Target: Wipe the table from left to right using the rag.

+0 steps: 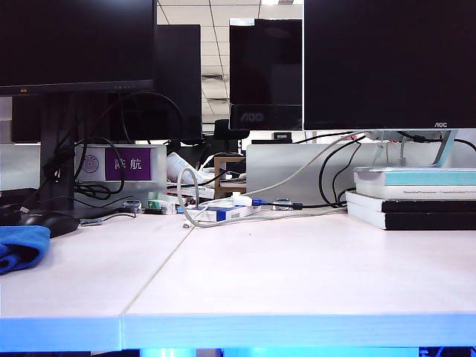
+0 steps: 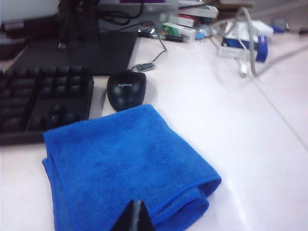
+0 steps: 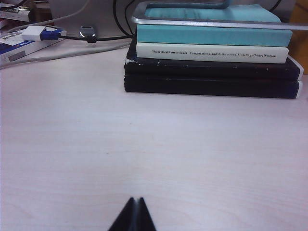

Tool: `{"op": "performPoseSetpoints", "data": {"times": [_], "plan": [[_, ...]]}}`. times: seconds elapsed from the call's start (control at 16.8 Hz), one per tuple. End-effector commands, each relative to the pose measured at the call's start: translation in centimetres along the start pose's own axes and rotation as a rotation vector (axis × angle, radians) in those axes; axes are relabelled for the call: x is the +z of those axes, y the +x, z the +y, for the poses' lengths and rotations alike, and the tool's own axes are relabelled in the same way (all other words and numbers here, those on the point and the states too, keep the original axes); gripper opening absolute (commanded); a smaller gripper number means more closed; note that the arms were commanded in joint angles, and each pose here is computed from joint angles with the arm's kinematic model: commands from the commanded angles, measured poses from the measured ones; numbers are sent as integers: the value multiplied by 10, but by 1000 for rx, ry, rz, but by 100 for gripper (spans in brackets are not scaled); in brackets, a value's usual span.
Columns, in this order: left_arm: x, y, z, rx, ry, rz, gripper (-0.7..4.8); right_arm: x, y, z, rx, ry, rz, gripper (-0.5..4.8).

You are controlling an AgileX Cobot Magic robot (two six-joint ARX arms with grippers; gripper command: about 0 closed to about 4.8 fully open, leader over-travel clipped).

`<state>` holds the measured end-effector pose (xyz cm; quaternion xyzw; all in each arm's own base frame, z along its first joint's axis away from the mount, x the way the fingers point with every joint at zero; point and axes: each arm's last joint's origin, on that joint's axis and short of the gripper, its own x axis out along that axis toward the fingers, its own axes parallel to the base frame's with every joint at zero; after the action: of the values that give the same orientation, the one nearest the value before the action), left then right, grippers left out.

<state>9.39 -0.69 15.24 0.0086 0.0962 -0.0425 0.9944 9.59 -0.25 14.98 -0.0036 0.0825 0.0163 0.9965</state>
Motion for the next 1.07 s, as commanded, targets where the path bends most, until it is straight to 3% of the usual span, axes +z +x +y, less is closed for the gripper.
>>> {"op": "performPoseSetpoints", "data": {"times": [0.06,0.48,0.66,0.95,1.07], "plan": [[-3,1,1,26,-26,13,-5,-2,1,0,5,4,8,13],[-3,1,1,32,-24,12,-5,-2,1,0,3,4,5,12],[3,0,1,31,-54,-48,-5,6,0,0,1,90,-56,-4],[33,-12,2,67,-57,-149,-5,50,-18,-1,-33,92,-203,-4],[53,-22,4,131,-71,-219,-5,74,-30,-2,-95,166,-288,-4]]}}
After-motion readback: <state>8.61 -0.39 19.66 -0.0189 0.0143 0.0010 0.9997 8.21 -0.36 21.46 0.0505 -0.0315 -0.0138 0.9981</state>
